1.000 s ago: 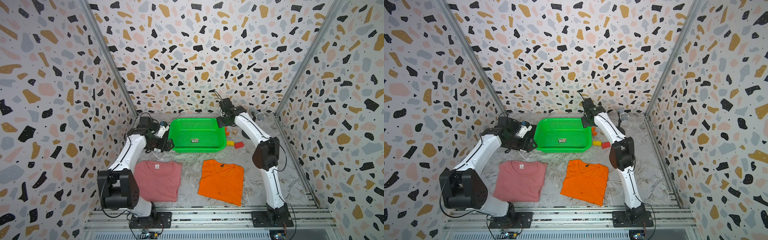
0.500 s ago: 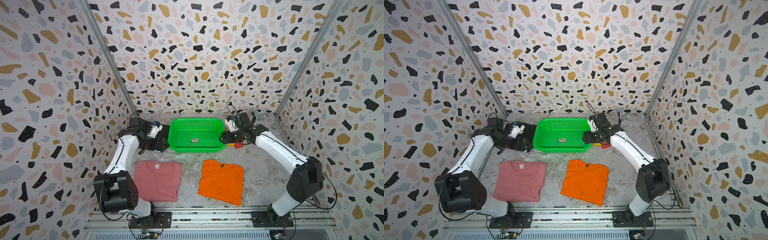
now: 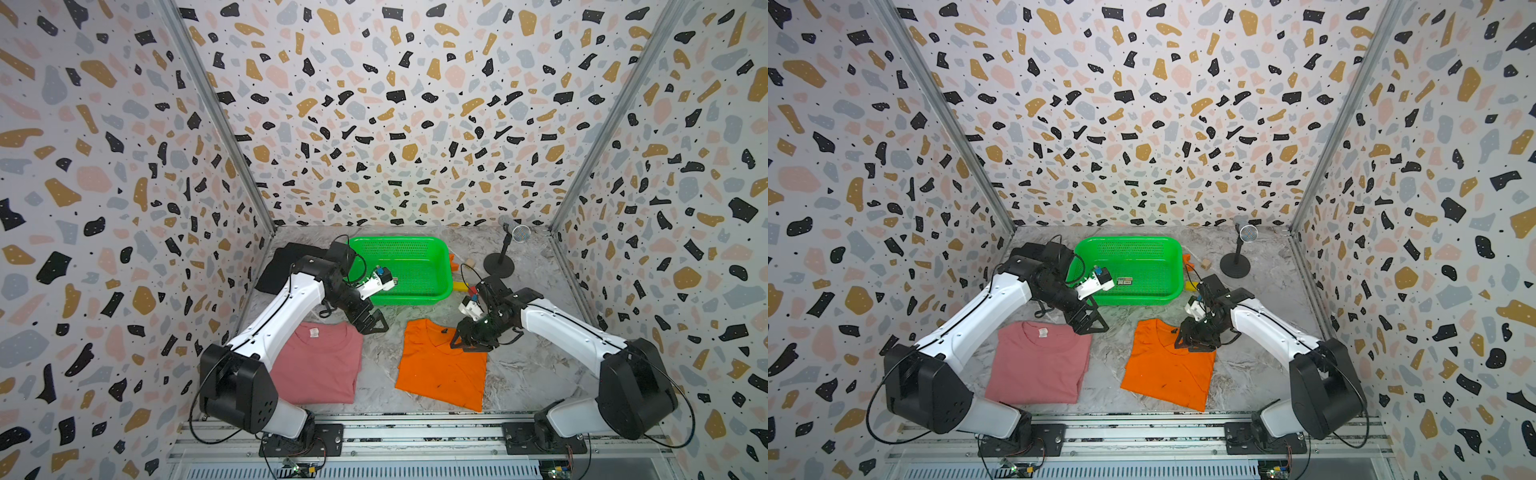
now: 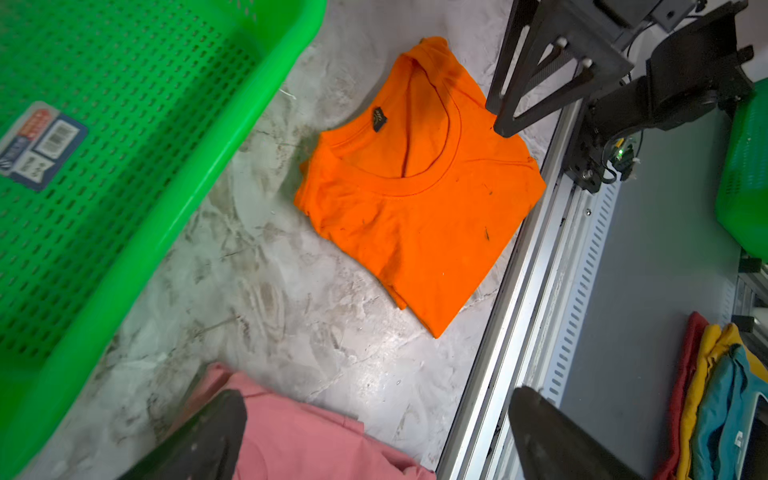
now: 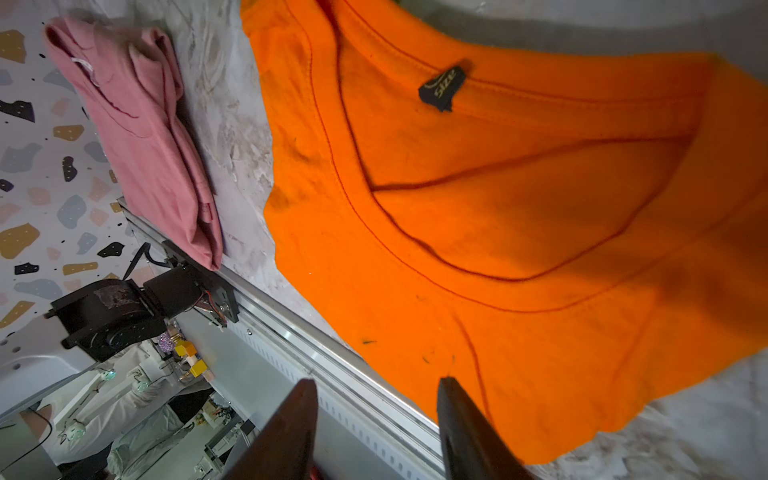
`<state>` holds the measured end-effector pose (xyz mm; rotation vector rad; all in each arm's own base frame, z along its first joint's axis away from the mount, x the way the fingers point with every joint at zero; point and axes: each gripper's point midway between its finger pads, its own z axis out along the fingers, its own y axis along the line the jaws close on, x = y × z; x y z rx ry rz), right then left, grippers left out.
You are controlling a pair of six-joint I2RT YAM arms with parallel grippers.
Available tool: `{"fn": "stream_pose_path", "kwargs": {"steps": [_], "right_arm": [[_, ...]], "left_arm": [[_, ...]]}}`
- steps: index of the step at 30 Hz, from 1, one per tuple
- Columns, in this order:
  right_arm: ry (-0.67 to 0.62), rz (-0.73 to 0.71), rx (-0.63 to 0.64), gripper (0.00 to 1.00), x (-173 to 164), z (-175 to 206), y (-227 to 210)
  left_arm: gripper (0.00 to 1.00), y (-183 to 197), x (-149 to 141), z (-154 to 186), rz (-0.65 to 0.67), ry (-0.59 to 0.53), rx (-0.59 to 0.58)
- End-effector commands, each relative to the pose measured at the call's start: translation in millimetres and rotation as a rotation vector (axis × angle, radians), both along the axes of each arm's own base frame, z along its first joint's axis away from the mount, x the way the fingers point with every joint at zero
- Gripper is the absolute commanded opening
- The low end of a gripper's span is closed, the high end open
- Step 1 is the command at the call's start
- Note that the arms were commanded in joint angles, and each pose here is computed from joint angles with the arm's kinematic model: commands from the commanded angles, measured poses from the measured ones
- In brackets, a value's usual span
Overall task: Put the folded t-shirts into the basket
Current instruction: Pick up the T-shirt from the center of the board.
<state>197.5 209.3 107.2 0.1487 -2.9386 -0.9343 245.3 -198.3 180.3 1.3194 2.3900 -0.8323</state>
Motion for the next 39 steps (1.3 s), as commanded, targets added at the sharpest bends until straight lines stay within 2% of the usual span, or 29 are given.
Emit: {"fn": "stream_pose_path", "kwargs": {"steps": [1,4,6,9,12,15,17,20,24,26,28,33,39], "right_arm": [[0.015,-0.041,-0.161,0.53,-11.4,-16.7,-29.7],[0.032,-0.093,-0.277,0.53,-13.9,-38.9,-49.4],[0.054,-0.099,-0.274,0.52,-17.7,-49.7,-48.9],[0.107,-0.098,-0.291,0.52,-28.9,-67.2,-52.8],[0.151,-0.116,-0.352,0.5,-41.1,-80.7,-67.2],[0.174,-0.151,-0.405,0.49,-49.5,-83.7,-82.8],[0.162,-0.158,-0.406,0.5,-49.1,-79.3,-86.3],[0.113,-0.179,-0.355,0.53,-41.3,-63.8,-83.2],[-0.011,-0.189,-0.292,0.64,-13.4,-46.9,-88.6],[-0.09,-0.134,-0.248,0.65,-1.1,-43.7,-84.4],[-0.127,-0.171,-0.181,0.65,10.8,-43.1,-86.3],[-0.018,-0.273,0.103,0.63,29.6,-45.2,-81.5],[0.015,-0.353,0.135,0.56,37.5,-60.1,-96.3]], "left_arm": [[1.0,-13.8,2.1,-13.3,0.01,0.016,-0.006],[1.0,-24.4,12.8,-22.8,0.08,0.018,-0.011],[1.0,-36.8,10.4,-19.6,0.09,0.058,-0.076],[1.0,-50.5,-2.8,-25.1,0.049,0.096,-0.104],[1.0,-57.8,-16.1,-46.2,0.002,0.101,-0.051],[1.0,-67.3,-29.1,-63.9,-0.062,0.089,-0.014],[1.0,-74.9,-34.8,-66.6,-0.087,0.095,-0.048],[1.0,-84.1,-39.1,-73.2,-0.117,0.092,-0.052],[1.0,-94.3,-46.9,-89.8,-0.192,0.066,-0.002],[1.0,-99.5,-51.1,-93.0,-0.223,0.055,0.013],[1.0,-103.3,-57.1,-94.5,-0.275,0.035,0.025],[1.0,-117.5,-61.7,-90.3,-0.347,-0.014,0.031],[1.0,-143.3,-58.3,-76.1,-0.375,0.044,0.004]]}}
